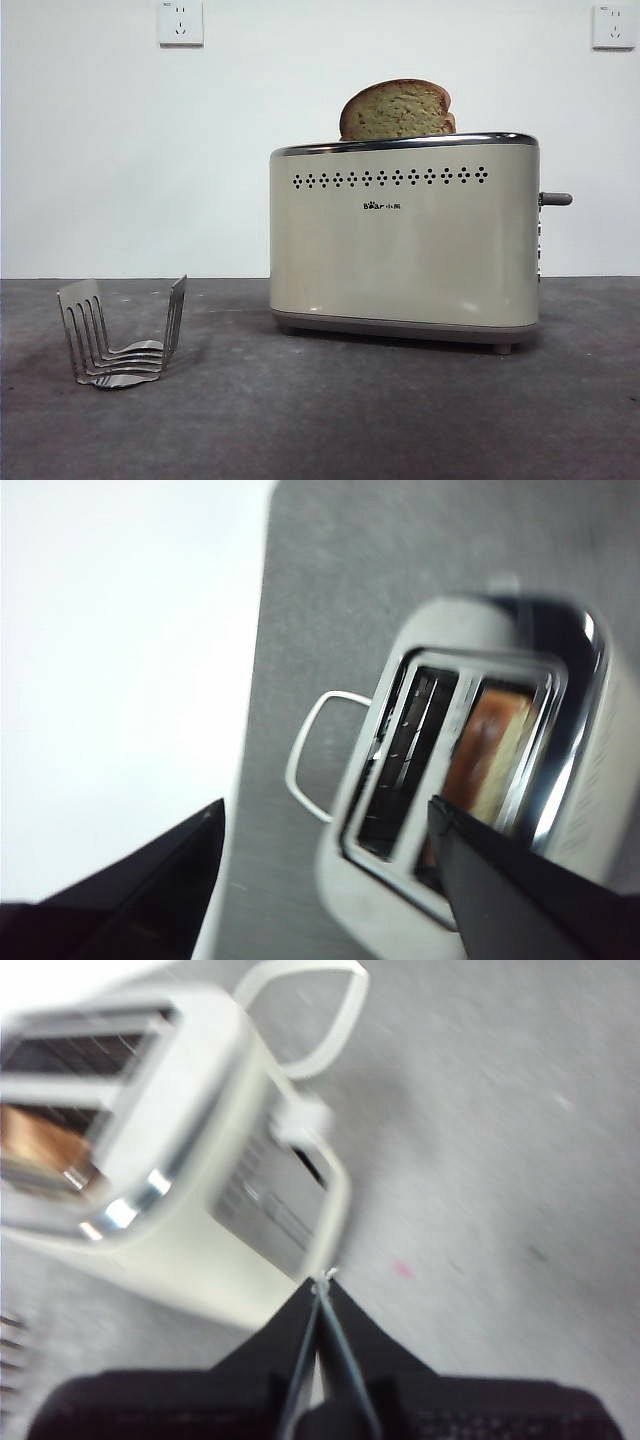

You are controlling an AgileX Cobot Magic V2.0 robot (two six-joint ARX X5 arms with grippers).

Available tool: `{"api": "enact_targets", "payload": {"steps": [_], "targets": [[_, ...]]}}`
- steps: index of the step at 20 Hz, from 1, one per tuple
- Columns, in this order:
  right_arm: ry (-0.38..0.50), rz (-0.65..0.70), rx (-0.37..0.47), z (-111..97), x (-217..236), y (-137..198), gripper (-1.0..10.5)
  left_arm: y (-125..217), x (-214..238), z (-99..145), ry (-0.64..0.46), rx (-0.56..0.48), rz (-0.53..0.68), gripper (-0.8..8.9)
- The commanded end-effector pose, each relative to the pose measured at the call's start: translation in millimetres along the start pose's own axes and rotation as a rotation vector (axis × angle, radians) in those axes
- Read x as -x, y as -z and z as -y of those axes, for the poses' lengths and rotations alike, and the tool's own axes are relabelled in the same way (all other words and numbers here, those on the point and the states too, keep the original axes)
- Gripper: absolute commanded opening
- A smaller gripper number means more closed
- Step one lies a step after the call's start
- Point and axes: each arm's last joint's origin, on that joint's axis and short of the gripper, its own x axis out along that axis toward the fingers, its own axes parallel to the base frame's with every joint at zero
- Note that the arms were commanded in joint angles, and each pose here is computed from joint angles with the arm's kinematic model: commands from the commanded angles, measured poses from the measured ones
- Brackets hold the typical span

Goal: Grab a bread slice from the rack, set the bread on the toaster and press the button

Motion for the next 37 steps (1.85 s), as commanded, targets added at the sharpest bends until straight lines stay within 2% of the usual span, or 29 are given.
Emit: {"api": "enact_targets", "payload": {"steps": [1,4,5,7,10,13,17,27,37], "targets": [[-0.046,0.0,-0.036,0.2,-8.8,-6.3,0.0,2.1,20.5,0.3,0.007,0.393,-0.011,2.98],[-0.08,-0.018,-0.052,3.3,-24.9,-20.1,0.0,12.6,50.1,0.2,0.022,0.534,-0.066,0.16],[-0.097,-0.023,-0.072,5.1,-29.5,-27.1,0.0,18.0,56.4,0.4,0.031,0.572,-0.099,-0.1],[-0.147,-0.025,-0.106,9.6,-39.0,-42.7,-0.1,29.1,63.9,3.0,0.061,0.639,-0.183,-0.08],[-0.272,-0.049,-0.189,19.6,-60.5,-60.5,-0.1,48.9,66.6,2.6,0.084,0.718,-0.31,-0.08],[-0.31,-0.086,-0.25,28.7,-82.5,-62.4,-0.1,56.9,67.5,-2.8,0.062,0.785,-0.323,-0.08],[-0.351,-0.142,-0.283,38.2,-106.6,-57.1,-0.1,67.8,71.9,-10.3,0.06,0.863,-0.313,-0.08],[-0.349,-0.183,-0.312,50.3,-132.9,-49.1,-0.1,73.6,72.9,-13.9,0.076,0.889,-0.3,-0.08],[-0.34,-0.219,-0.332,54.6,-140.7,-43.2,-0.1,73.6,72.9,-13.9,0.074,0.895,-0.301,-0.08]]}}
